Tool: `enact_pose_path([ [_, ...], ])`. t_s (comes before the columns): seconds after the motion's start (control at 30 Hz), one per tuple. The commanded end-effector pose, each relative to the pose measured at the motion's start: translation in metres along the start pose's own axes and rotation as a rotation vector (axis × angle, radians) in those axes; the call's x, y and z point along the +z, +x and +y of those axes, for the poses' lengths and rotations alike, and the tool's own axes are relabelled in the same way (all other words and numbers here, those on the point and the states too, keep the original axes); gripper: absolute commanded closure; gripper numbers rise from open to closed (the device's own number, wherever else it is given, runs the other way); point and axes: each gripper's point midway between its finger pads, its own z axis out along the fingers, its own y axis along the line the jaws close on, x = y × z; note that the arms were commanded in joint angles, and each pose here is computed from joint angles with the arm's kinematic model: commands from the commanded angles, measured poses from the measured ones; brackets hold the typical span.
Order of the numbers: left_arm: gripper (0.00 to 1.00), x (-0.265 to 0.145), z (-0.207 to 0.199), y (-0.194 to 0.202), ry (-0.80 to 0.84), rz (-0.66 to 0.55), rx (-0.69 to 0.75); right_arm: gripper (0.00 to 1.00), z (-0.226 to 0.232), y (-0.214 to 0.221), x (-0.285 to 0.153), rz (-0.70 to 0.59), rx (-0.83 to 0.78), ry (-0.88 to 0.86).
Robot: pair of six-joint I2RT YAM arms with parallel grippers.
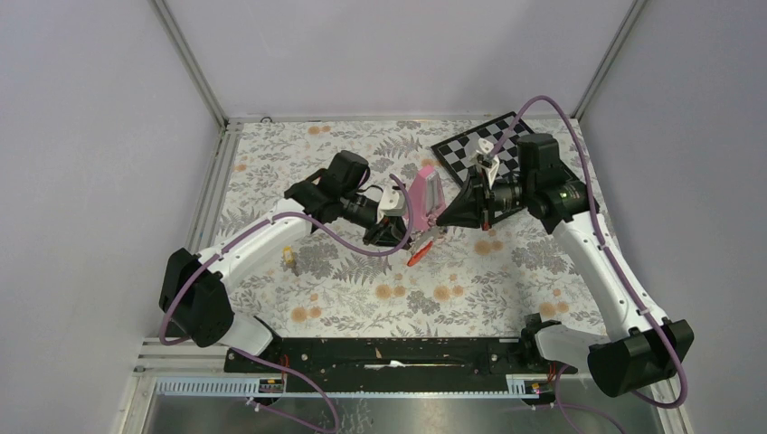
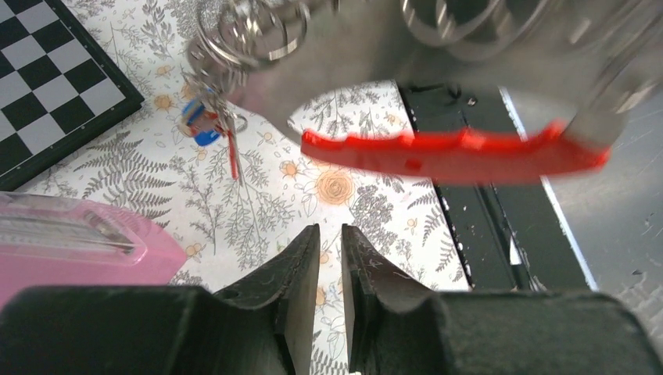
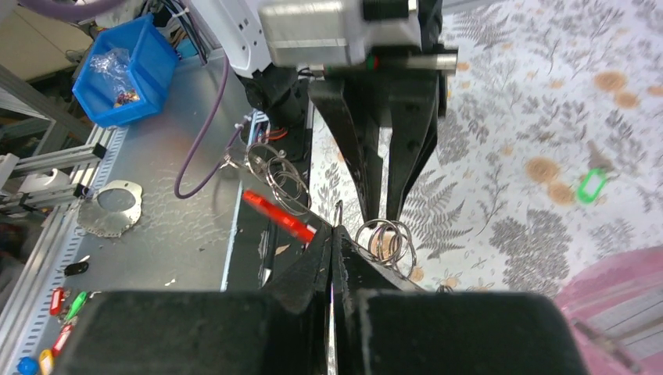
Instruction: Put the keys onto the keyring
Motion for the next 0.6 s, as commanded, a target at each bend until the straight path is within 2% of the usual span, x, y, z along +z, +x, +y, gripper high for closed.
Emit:
enact_pose_path([
  [0.0,0.76,-0.012,0.004,-0.018,-0.029,0.019,0.130,1.00,0.028,-0.036,-0.008,-0.040,-0.091,-0.049],
  [0.27,0.73,-0.017,0.014,-0.018,-0.075,0.052,0.119,1.00,0.048,-0.041,-0.011,-0.047,-0.153,-0.104],
  [0.57,0.72,-0.021,0.012,-0.034,-0.094,0.020,0.077,1.00,0.064,-0.036,-0.010,-0.082,-0.105,-0.205],
])
